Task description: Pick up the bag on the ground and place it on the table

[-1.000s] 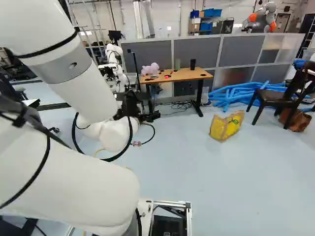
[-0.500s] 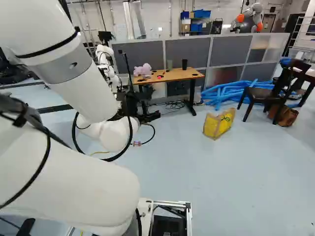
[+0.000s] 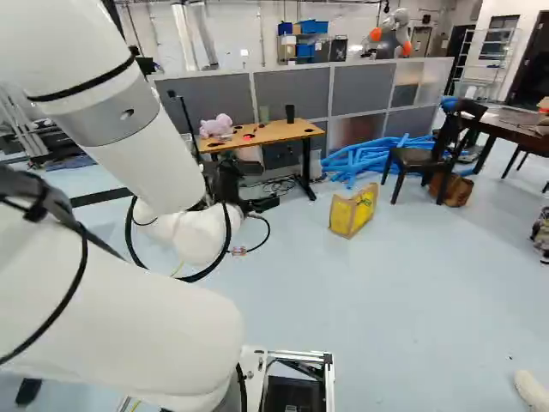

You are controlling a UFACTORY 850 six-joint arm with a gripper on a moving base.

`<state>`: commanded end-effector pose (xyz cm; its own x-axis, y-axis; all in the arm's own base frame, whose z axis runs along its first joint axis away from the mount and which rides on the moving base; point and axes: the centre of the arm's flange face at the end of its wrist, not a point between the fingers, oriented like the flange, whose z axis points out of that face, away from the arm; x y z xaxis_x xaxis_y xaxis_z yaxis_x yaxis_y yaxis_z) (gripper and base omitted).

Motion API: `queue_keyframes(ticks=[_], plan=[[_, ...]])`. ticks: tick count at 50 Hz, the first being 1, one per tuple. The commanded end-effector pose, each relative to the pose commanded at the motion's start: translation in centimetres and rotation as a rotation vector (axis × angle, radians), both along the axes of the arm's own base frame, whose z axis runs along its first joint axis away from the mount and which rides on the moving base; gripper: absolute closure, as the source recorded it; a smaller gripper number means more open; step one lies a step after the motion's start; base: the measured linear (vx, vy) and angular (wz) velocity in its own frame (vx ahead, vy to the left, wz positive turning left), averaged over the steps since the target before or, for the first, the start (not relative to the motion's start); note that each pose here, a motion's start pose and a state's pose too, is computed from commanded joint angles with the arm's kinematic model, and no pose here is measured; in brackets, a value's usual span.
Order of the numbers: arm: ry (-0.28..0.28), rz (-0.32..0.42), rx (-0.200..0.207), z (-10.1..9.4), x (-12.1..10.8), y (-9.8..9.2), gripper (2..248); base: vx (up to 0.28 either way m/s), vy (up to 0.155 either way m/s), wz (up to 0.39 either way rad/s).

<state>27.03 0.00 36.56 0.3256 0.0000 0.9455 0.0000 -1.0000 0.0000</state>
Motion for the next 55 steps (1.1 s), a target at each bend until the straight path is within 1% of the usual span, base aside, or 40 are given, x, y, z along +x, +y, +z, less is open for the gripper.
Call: queue_keyframes(ticks=[29, 55], plan=[[0.000, 0.000, 0.000, 0.00, 0.00, 0.00, 3, 0.121, -0.103, -0.259], [0.000, 0.000, 0.000, 0.00, 0.00, 0.00, 3, 0.144, -0.053, -0.015]])
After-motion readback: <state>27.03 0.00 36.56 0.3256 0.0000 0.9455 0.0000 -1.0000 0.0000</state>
